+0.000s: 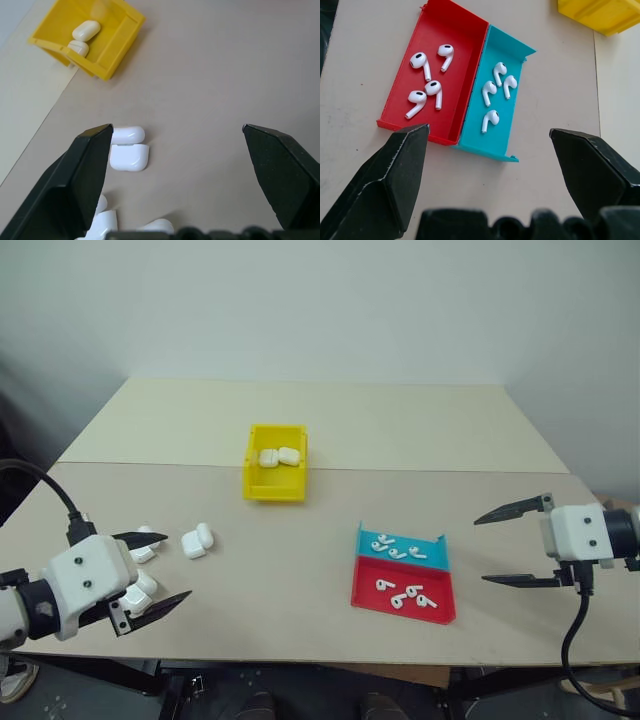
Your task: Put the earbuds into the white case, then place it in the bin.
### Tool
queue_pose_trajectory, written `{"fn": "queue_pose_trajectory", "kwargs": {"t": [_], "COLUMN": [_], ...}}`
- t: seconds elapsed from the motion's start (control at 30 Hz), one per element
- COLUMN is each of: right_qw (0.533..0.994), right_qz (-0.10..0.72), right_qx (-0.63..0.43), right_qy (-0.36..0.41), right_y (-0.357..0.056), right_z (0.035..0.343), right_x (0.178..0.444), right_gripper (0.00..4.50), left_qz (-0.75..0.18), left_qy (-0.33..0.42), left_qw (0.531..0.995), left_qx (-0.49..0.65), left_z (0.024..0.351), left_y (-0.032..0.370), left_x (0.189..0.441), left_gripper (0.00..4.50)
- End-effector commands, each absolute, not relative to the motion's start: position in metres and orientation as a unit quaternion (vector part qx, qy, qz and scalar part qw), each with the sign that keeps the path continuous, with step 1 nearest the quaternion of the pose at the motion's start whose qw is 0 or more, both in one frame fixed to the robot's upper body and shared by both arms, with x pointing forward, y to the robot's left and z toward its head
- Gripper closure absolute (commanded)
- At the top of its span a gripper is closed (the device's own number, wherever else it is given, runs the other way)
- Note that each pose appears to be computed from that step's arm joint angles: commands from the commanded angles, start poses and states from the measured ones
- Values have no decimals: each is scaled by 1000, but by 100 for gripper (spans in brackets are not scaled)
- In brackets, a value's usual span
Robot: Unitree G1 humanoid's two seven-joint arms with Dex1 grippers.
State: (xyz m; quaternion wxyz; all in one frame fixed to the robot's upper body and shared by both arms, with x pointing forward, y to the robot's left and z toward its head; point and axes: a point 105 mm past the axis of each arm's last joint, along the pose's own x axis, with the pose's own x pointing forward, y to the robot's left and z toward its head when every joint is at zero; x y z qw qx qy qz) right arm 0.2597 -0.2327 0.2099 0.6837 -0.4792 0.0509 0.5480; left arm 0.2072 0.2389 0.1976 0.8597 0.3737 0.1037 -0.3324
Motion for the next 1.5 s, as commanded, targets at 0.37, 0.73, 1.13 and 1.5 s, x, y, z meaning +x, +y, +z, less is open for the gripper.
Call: {"fn": "queue_pose_trajectory", "kwargs": {"t": [0.37,0.73,1.13,1.5], "right_qw": [685,692,699,699], "right_qz": [549,552,550,547], "right_qx": [-477,-462,-452,-455], "right_qy": [46,61,69,74], "right_y": [-231,-229,-227,-229], "right_z": [210,200,196,198], "right_x": [252,245,241,240], "right_gripper": [4,4,4,4], "left_qz": [-193,-140,-198,-231], "left_qy": [178,357,468,491], "left_qw": [884,880,829,813], "left_qx": [387,281,232,210], "left_z": [208,208,183,160], "left_y": [261,291,328,334], "left_x": [206,203,211,236], "left_gripper": [0,0,0,0]}}
